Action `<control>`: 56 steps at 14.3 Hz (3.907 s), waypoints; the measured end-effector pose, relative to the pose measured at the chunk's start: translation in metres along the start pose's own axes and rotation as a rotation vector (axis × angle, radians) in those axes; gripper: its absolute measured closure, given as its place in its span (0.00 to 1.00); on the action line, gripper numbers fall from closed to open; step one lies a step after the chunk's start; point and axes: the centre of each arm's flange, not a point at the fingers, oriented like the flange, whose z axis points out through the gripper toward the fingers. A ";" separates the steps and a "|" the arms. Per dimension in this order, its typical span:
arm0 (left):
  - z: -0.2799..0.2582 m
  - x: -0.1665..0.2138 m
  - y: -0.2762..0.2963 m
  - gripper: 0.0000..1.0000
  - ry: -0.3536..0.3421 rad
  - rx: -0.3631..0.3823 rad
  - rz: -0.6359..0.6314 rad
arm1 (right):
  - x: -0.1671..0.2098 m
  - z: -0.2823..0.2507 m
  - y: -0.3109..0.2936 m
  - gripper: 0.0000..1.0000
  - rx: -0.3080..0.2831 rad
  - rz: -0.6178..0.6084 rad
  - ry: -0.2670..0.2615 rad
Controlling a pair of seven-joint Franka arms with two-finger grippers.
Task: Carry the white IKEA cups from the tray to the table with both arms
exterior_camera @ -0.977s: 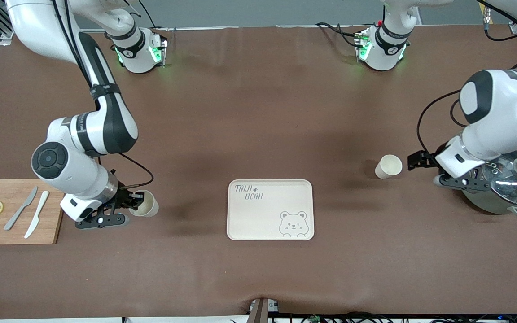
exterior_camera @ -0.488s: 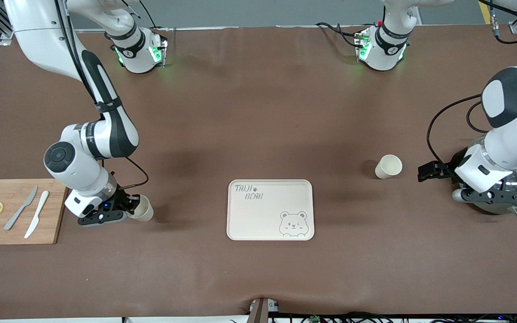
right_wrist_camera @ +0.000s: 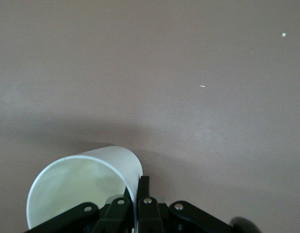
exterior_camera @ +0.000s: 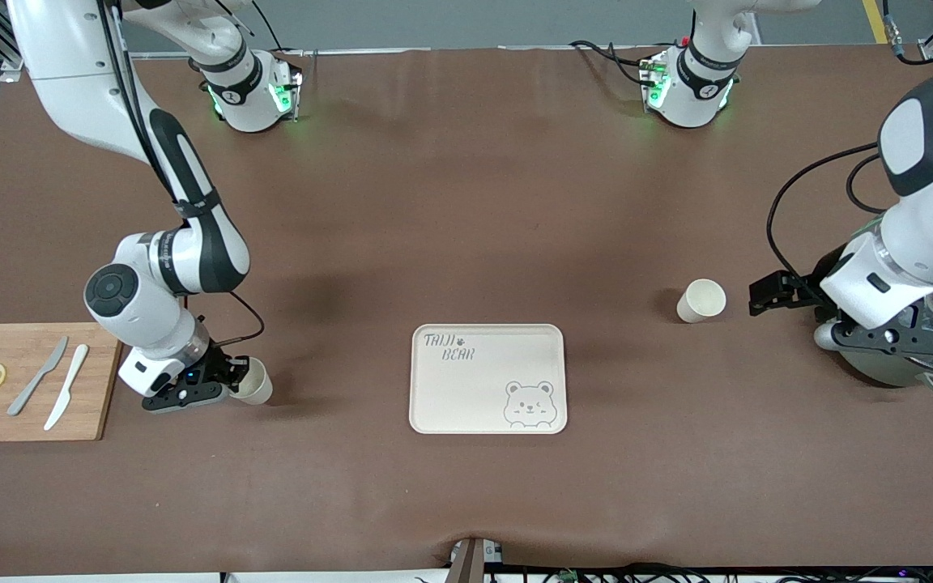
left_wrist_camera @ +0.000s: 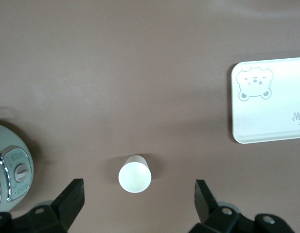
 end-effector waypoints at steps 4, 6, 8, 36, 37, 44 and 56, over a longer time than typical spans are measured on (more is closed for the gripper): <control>-0.050 -0.017 0.002 0.00 0.038 -0.001 -0.022 | -0.004 0.016 0.008 0.96 -0.005 -0.001 0.002; -0.082 -0.039 0.004 0.00 0.038 -0.002 -0.028 | -0.005 0.017 0.007 0.92 -0.004 -0.002 0.001; -0.104 -0.054 0.005 0.00 0.045 -0.002 -0.028 | -0.004 0.016 0.007 0.72 -0.004 -0.002 0.003; -0.102 -0.055 0.010 0.00 0.040 0.097 0.130 | -0.045 -0.407 0.137 0.00 -0.001 0.213 -0.174; -0.102 -0.055 0.012 0.00 0.040 0.096 0.135 | -0.045 -0.410 0.137 0.00 -0.003 0.213 -0.169; -0.102 -0.055 0.012 0.00 0.037 0.098 0.207 | -0.051 -0.425 0.157 0.00 -0.018 0.252 -0.142; -0.090 -0.050 0.015 0.00 0.017 0.097 0.228 | -0.049 -0.425 0.153 0.00 -0.017 0.244 -0.140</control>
